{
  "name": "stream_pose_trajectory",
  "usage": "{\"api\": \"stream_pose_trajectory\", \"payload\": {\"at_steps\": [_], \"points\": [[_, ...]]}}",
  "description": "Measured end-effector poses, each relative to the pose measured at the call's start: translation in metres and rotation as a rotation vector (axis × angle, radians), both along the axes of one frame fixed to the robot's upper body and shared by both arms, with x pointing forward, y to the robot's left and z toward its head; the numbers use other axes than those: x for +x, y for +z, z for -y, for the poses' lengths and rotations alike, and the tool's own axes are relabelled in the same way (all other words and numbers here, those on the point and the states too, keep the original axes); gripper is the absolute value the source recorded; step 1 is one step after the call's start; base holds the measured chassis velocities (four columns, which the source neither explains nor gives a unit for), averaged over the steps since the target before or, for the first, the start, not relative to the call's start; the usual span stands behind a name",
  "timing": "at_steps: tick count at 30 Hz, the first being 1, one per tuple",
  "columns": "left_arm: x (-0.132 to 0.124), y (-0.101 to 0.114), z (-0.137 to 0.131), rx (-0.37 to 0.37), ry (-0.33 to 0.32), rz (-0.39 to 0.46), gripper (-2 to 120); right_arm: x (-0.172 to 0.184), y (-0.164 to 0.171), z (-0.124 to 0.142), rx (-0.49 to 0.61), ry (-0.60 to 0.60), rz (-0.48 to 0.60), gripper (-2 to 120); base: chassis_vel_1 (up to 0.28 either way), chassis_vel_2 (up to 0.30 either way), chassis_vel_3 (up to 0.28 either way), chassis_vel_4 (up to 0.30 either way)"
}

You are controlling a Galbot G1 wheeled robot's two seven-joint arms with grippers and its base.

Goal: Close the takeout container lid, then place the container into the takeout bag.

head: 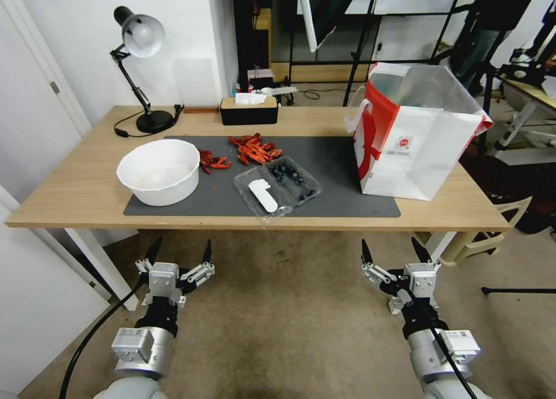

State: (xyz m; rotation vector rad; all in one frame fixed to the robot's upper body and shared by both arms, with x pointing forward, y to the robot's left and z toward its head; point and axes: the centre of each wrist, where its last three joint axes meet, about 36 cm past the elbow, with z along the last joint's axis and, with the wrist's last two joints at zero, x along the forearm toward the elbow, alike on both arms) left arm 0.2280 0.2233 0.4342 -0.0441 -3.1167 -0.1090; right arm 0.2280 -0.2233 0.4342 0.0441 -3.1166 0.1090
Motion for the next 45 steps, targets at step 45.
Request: {"api": "stream_pose_trajectory", "payload": {"at_steps": [45], "points": [[0.003,0.024,0.037,-0.357,-0.17,-0.148,100,-0.023,0.013,-0.063,0.045,0.175,-0.173,100,0.0,0.0,0.0,0.0]]}}
